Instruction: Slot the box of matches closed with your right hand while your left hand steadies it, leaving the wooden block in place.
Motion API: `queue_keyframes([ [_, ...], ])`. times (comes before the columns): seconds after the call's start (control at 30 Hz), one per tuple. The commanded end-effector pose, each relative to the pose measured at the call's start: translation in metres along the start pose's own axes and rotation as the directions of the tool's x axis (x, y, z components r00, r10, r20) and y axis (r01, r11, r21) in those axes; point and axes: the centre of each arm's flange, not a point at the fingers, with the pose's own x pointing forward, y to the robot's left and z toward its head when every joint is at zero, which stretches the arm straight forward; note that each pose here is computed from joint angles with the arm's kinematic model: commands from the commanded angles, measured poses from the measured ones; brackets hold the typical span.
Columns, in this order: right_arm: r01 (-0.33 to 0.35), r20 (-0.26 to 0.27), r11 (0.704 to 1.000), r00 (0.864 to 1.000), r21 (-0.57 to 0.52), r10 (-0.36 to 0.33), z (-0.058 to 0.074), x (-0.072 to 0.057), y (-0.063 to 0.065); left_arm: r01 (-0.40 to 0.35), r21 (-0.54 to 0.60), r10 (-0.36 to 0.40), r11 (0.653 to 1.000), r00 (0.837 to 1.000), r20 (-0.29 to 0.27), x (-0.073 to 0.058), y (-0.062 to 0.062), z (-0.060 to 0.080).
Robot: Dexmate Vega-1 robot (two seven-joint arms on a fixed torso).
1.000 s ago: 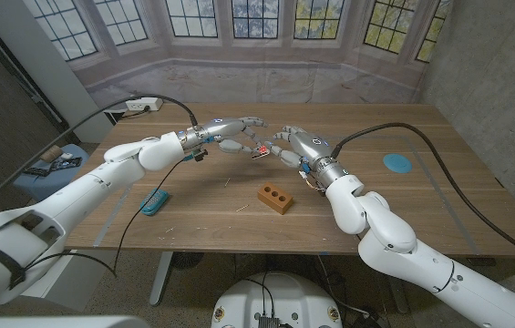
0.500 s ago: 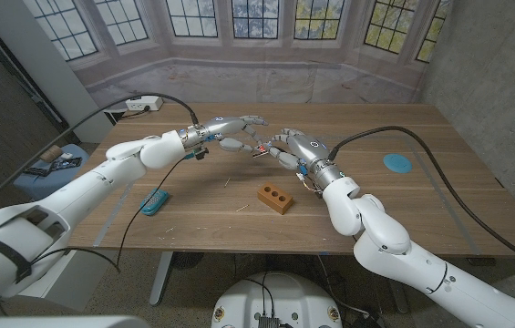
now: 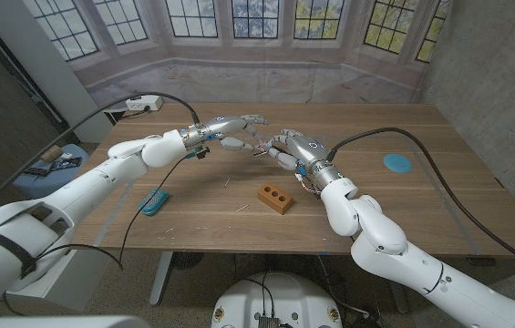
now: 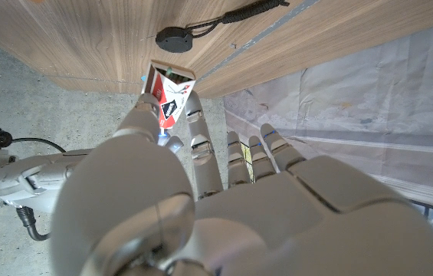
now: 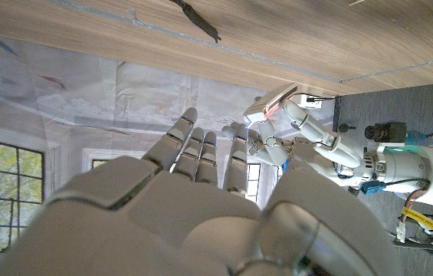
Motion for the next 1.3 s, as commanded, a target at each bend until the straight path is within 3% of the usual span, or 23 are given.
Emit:
queue_keyframes([
  [0.03, -0.002, 0.004, 1.0, 1.0, -0.003, 0.002, 0.003, 0.0, 0.003, -0.004, 0.001, 0.004, 1.0, 1.0, 0.002, 0.0, 0.0, 0.002],
  [0.83, -0.005, 0.007, 1.0, 1.0, 0.002, 0.005, 0.008, -0.008, 0.008, -0.012, 0.008, 0.012, 1.0, 1.0, 0.011, 0.0, 0.0, 0.011],
  [1.3, 0.01, 0.014, 1.0, 1.0, 0.012, -0.01, 0.007, -0.012, 0.002, -0.016, 0.009, 0.016, 1.0, 1.0, 0.004, -0.005, -0.002, 0.016],
])
